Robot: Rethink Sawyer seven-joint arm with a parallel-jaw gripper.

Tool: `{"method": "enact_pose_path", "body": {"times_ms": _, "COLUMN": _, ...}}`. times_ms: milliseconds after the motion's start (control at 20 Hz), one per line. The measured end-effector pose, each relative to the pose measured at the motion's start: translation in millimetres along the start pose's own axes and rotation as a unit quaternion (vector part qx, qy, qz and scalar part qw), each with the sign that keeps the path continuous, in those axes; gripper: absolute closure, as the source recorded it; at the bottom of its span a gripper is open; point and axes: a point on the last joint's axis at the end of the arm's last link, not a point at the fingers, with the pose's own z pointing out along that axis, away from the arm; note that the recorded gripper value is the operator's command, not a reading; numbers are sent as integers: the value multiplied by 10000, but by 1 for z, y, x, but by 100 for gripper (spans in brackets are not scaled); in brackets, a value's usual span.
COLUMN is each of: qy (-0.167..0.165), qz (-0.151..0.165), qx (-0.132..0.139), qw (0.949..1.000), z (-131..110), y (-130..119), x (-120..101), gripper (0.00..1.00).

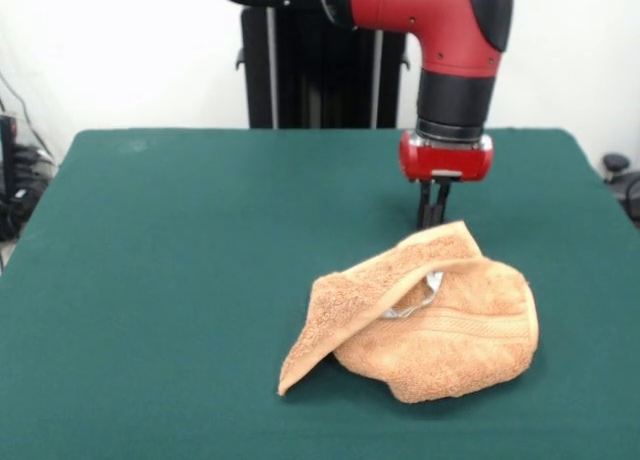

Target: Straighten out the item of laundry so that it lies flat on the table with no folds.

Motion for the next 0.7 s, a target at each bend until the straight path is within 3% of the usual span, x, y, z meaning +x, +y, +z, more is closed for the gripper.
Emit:
{"method": "enact_pose_path", "body": {"times_ms": 350, "qy": 37, "qz": -34, "qx": -4, "qw": 10000, "z": -10, "y": 5, "x": 7, "gripper": 100}}
{"method": "enact_pose_path", "body": {"times_ms": 700, "qy": -76, "qz": -113, "qx": 147, "qw": 9998, "z": -74, "y": 2, "x": -15, "gripper": 100}}
